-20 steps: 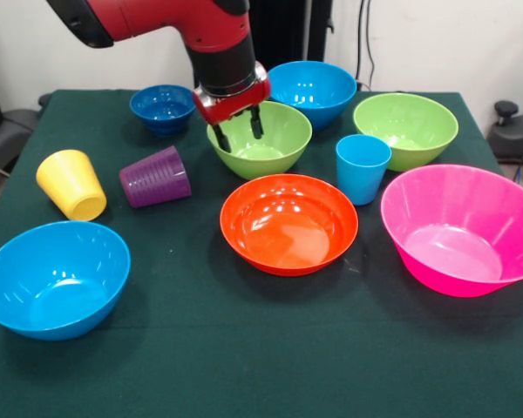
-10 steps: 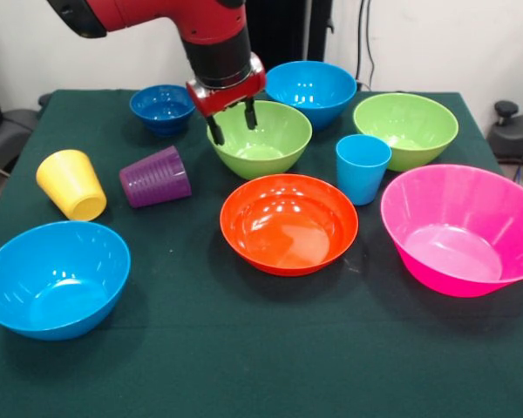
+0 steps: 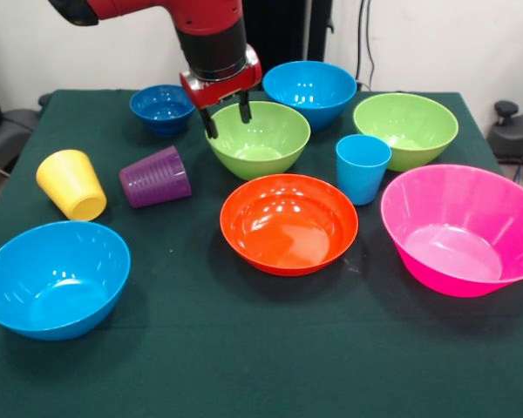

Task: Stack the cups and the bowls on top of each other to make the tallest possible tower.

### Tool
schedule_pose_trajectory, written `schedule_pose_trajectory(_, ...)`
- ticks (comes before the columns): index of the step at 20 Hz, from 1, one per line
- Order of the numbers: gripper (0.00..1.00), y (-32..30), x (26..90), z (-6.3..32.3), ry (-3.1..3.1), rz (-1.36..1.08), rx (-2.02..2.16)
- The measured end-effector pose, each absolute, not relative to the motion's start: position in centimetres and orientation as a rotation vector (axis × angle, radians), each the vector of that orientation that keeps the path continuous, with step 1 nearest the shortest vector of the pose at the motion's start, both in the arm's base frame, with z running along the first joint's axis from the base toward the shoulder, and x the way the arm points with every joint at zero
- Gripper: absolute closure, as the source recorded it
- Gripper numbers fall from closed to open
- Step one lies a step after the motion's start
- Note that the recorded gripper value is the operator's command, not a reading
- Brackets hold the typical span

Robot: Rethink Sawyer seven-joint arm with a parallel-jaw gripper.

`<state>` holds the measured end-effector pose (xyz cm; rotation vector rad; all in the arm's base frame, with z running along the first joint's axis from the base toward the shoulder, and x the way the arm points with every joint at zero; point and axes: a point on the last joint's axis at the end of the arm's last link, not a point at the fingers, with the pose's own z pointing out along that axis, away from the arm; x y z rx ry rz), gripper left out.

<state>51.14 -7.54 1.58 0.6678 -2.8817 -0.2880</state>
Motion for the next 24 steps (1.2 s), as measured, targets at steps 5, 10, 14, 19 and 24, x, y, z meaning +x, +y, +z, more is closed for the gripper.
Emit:
schedule_pose_trajectory(5,0.0,-7.49,51.17,1.76,-2.867,-0.291,0.663)
schedule_pose_trajectory(10,0.0,-7.4,51.12,1.88,-2.854,-0.29,0.667)
schedule_pose_trajectory(14,0.0,-7.29,51.12,2.0,-2.846,-0.294,0.667)
schedule_pose_trajectory(19,0.0,-7.27,51.25,2.11,-2.841,-0.294,0.667)
schedule_pose_trajectory(24,0.0,-7.27,51.44,2.19,-2.846,-0.297,0.665)
